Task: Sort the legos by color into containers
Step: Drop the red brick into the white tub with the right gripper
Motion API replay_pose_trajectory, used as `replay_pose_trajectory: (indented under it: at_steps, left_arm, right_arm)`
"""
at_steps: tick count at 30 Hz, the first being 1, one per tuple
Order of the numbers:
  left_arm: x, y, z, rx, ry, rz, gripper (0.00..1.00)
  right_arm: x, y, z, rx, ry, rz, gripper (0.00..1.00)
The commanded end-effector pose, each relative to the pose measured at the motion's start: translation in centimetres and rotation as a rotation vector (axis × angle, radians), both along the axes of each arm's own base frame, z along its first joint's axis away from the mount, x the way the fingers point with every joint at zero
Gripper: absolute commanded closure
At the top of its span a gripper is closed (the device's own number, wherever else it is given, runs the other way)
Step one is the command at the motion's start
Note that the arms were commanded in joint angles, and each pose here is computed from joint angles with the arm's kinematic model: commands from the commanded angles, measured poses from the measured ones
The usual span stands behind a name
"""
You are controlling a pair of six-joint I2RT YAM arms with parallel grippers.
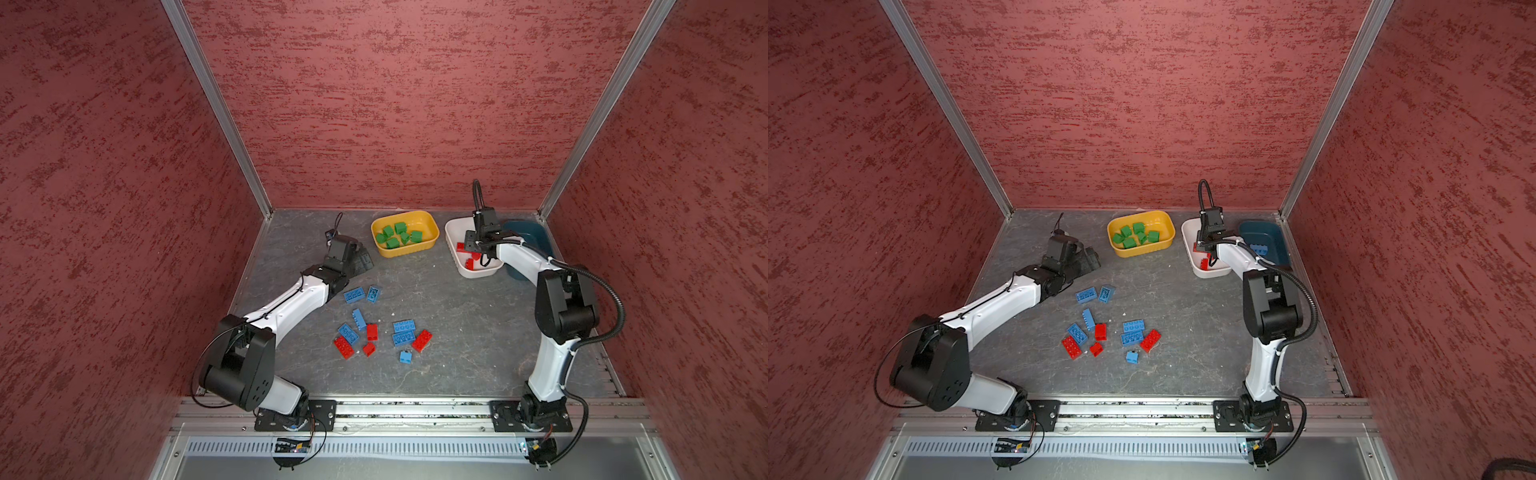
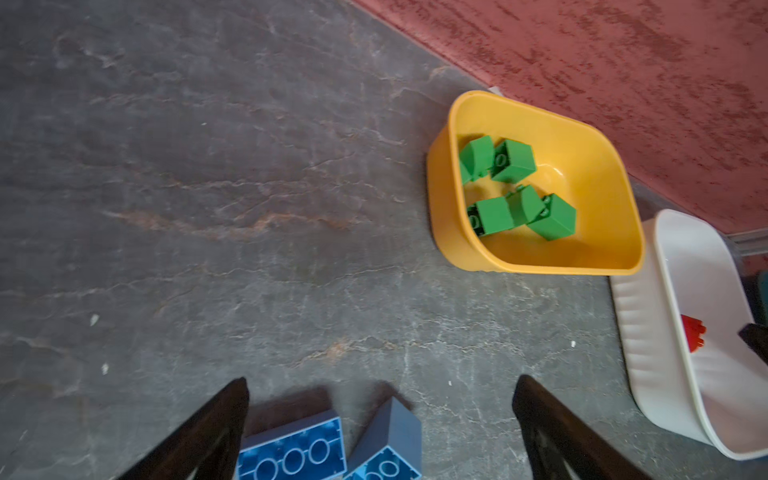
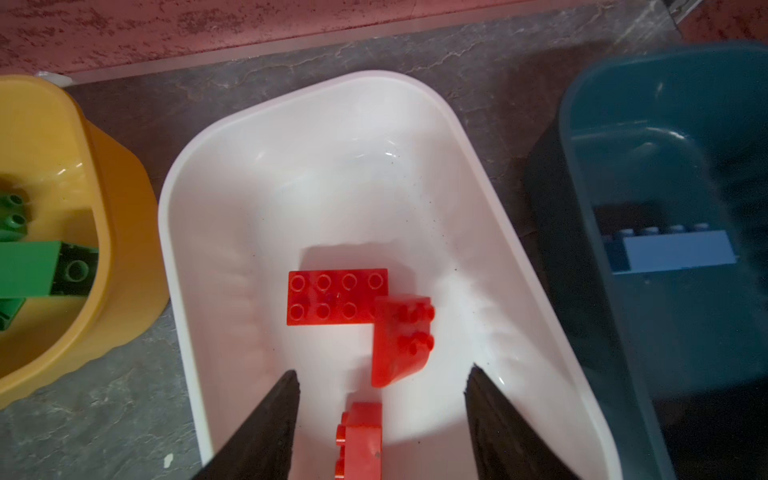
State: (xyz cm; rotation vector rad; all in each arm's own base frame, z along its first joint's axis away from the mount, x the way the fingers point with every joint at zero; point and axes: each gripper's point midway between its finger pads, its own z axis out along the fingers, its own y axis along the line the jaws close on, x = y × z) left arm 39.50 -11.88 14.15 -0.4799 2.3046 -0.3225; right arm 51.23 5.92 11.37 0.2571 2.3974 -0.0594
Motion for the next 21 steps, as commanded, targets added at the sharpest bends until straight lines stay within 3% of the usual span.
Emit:
replay_pose_trajectory:
  at_steps: [1, 4, 6, 8, 15, 21]
  left_arm:
    - [-1.5, -0.5, -1.8, -0.046, 0.101, -0.050, 0.01]
    - [-2.2, -1.6, -2.3, -0.051, 0.116, -0.162, 0.01]
    - [-2.7, -1.0, -2.9, 0.014, 0.144, -0.194, 0.00]
    - [-3.0, 0.0, -3.7, 0.074, 0.180, -0.215, 0.00]
    - [-3.6, 0.9, -7.0, 0.079, 0.348, -0.330, 0.03]
    - [-2.9, -1.4, -8.7, -0.035, 0.380, -0.409, 0.17]
  right_arm:
    - [-0.1, 0.3, 2.3, 0.004, -0.033, 0.010, 0.27]
    - [-0.5, 0.9, 3.6, 0.033, -0.069, 0.029, 0.23]
    - [-1.0, 1.1, 4.5, 0.055, -0.095, 0.035, 0.18]
    - [-1.4, 1.1, 5.3, 0.071, -0.118, 0.029, 0.01]
    - [-2.7, 1.1, 5.8, 0.108, -0.147, 0.023, 0.01]
    - [-3.6, 1.2, 4.8, 0.120, -0.117, 0.022, 0.01]
